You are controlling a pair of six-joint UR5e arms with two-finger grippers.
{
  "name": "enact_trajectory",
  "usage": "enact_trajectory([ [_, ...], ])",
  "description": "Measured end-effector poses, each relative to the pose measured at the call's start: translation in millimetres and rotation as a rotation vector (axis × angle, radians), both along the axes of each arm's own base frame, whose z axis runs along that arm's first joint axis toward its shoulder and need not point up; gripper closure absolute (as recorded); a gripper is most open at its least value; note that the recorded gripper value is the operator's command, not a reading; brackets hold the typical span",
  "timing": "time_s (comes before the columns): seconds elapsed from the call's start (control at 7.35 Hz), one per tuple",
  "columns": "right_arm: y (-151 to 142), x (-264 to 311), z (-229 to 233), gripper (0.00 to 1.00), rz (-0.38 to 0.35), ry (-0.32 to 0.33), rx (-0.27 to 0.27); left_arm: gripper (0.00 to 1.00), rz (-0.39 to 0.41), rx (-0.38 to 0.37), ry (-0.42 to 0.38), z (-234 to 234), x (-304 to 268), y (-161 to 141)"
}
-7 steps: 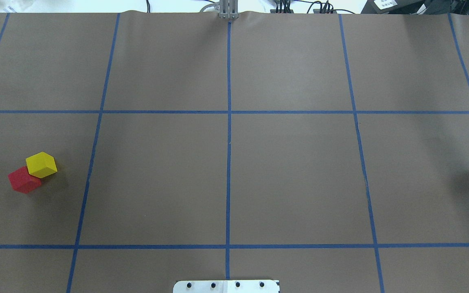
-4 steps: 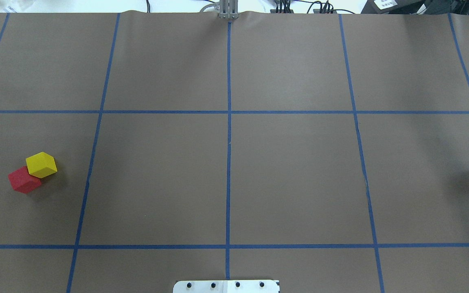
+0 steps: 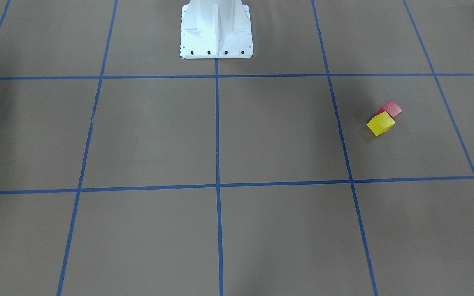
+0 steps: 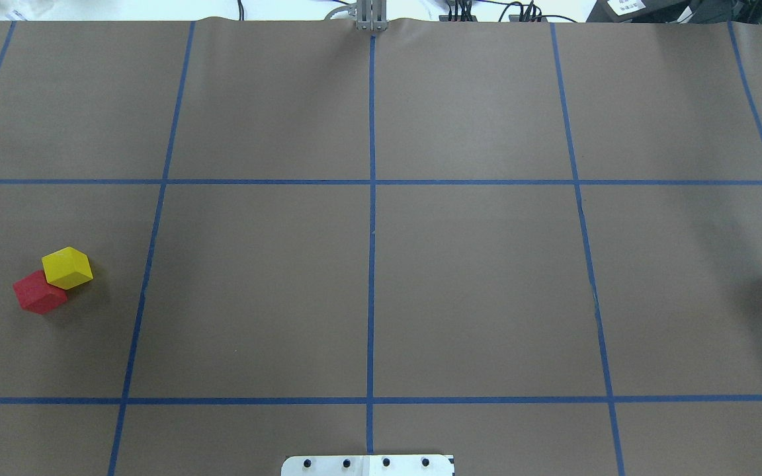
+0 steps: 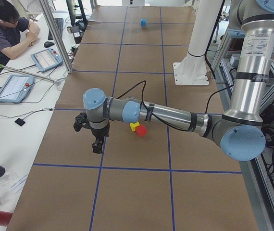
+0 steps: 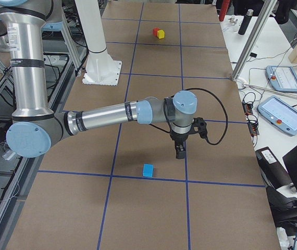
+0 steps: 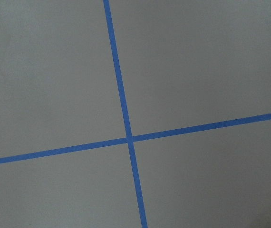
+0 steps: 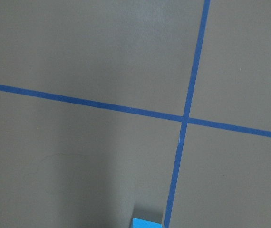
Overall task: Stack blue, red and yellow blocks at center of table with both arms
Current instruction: 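Lower the right gripper toward the blue block at the table edge, then close the right gripper on the blue block and lift it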
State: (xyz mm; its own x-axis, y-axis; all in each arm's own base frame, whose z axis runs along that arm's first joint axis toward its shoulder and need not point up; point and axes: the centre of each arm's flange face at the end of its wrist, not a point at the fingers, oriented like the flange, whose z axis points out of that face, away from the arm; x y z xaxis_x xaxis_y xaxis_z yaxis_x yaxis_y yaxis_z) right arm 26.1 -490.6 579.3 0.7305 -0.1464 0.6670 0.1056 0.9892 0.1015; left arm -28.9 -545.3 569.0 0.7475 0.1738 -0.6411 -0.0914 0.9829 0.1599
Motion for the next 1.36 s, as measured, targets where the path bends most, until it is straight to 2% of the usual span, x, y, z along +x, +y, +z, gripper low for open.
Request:
enact_trajectory([
  [0.41, 19, -21, 22, 0.00, -0.038, -0.024, -0.059, 0.00, -0.004, 0.004, 0.002, -3, 0, 2],
  [0.95, 34, -55, 65, 0.01, -0.038, -0.007, -0.217, 0.00, -0.006, 0.006, 0.004, -5, 0, 3],
  [1.36, 44, -66, 86, 0.01, -0.059, 0.005, -0.267, 0.00, -0.010, 0.005, 0.005, -6, 0, 3],
])
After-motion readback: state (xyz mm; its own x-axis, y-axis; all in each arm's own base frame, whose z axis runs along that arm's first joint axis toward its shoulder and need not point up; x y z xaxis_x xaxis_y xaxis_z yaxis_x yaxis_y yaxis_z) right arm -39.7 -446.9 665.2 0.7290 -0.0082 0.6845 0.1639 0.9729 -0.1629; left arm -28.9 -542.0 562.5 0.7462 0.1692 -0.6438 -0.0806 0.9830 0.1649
